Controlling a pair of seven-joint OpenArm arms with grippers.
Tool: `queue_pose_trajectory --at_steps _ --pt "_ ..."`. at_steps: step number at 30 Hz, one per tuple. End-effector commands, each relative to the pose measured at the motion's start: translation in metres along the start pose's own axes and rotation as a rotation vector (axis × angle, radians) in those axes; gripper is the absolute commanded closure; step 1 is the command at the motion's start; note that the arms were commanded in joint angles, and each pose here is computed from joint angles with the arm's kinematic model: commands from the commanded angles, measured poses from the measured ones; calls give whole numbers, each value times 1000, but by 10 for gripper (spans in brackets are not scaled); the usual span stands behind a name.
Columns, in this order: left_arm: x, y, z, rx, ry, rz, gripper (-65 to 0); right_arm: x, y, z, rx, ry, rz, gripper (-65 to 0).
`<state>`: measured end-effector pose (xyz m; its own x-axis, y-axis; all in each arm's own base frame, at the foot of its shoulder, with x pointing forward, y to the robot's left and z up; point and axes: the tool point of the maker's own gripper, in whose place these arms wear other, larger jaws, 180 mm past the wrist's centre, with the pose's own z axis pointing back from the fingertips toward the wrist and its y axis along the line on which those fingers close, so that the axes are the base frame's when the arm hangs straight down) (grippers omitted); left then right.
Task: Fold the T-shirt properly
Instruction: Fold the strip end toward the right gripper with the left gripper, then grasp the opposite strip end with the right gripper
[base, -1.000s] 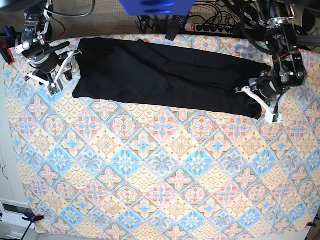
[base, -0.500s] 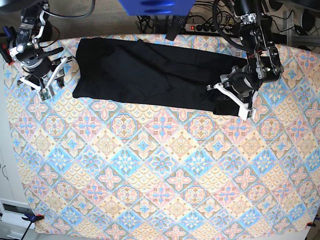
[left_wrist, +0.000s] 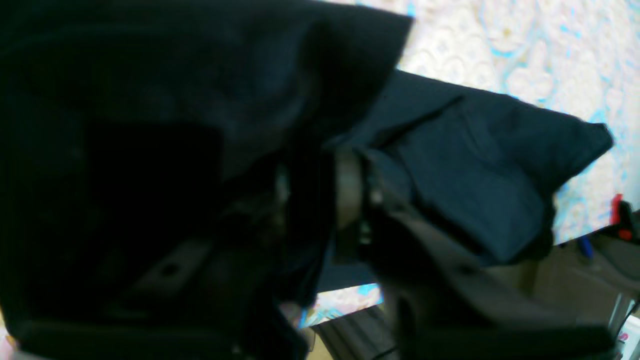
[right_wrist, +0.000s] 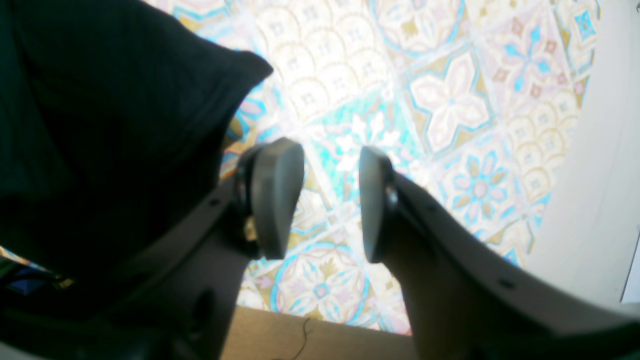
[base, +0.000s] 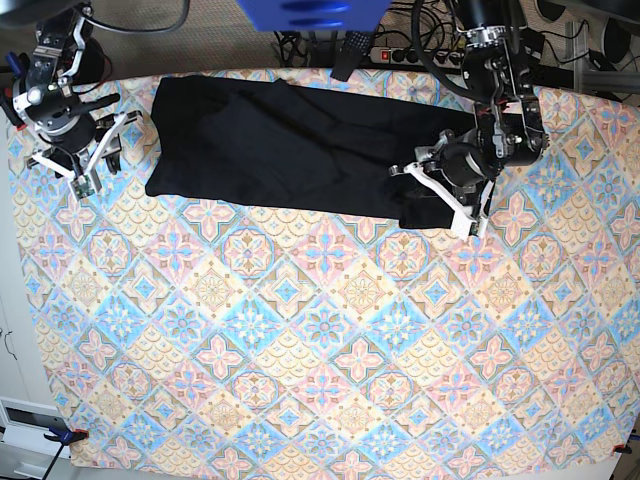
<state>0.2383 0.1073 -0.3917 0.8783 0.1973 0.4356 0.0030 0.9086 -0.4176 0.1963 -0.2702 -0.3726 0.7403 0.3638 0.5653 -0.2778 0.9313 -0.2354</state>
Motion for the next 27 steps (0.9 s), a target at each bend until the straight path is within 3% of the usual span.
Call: queue_pose_trajectory --at_steps 1,4,10,17,23,27 --pt "9 -4 3 -12 -28 -12 -194 9 -6 4 -18 -31 14 -221" --pt "4 -11 3 -45 5 -24 -267 9 -6 4 -18 -31 14 -221" --pt "9 -13 18 -149 21 -26 -303 10 -6 4 -17 -32 14 -221" --pt "34 45 49 -23 -46 -14 -300 2 -2 4 1 8 5 -223" --pt "44 67 62 38 -60 -32 -300 13 23 6 170 -45 -143 -277" --pt "43 68 62 41 -58 -36 -300 20 33 7 230 -81 -191 -281"
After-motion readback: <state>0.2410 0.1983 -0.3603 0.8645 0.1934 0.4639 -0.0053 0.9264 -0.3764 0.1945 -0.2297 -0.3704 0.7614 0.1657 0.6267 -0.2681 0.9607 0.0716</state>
